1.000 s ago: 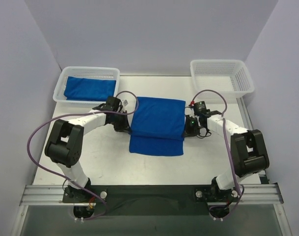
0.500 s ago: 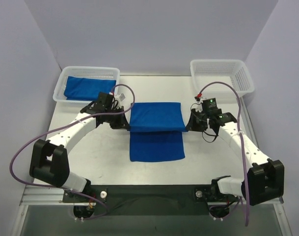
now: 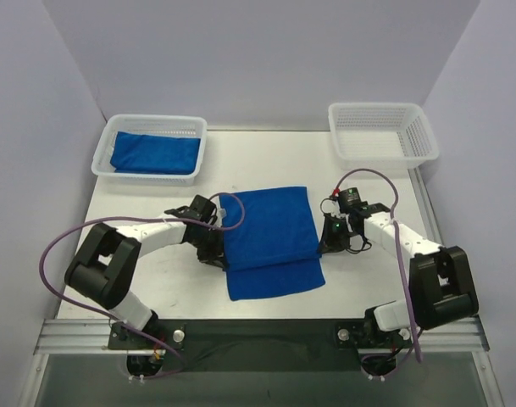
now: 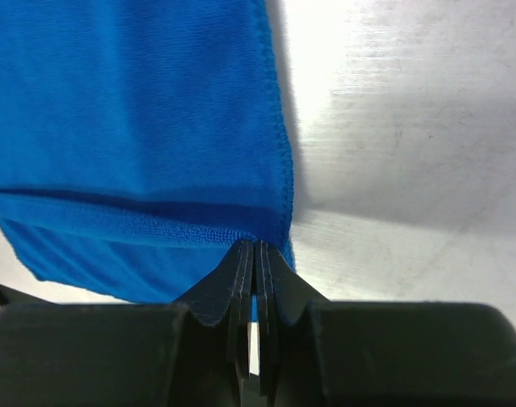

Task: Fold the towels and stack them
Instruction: Fold the towel

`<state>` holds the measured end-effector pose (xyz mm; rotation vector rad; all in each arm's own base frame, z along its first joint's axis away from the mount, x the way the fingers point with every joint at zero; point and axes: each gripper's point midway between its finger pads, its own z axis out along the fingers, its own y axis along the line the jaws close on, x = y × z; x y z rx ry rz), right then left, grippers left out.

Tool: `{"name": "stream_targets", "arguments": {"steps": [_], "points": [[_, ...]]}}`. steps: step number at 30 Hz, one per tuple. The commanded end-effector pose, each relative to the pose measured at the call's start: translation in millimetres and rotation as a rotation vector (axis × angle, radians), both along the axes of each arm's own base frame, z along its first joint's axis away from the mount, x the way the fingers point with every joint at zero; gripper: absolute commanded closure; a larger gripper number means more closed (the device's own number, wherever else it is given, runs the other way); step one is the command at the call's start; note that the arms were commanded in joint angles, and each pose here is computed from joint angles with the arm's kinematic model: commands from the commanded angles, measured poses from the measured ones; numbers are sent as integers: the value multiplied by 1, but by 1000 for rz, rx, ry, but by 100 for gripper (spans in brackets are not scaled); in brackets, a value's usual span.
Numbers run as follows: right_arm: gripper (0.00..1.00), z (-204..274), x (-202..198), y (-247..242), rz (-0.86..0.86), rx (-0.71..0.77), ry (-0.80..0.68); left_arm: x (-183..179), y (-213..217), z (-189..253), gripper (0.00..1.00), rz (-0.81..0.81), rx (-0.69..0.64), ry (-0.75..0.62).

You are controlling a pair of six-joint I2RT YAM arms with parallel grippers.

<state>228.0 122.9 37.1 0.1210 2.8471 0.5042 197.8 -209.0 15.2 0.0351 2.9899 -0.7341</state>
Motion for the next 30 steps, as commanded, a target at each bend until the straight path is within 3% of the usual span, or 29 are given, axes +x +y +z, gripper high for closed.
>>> {"name": "stream_targets", "arguments": {"steps": [1, 9, 17, 20, 26, 30], "points": [[100, -12, 3, -3, -37, -16, 23, 18, 12, -13, 100, 62, 80, -69], [100, -35, 17, -3, -96, 3, 98, 55, 19, -23, 100, 107, 110, -72], [100, -27, 83, 1, -152, 31, 19, 157, 27, -8, 100, 132, 113, -158], [100, -18, 107, 6, -163, 40, -22, 180, 29, -3, 100, 124, 118, -181], [100, -15, 119, 4, -191, 29, -46, 176, 30, 9, 100, 119, 98, -179], [100, -4, 113, -1, -185, 10, -87, 135, 46, 2, 100, 133, 135, -129]]}}
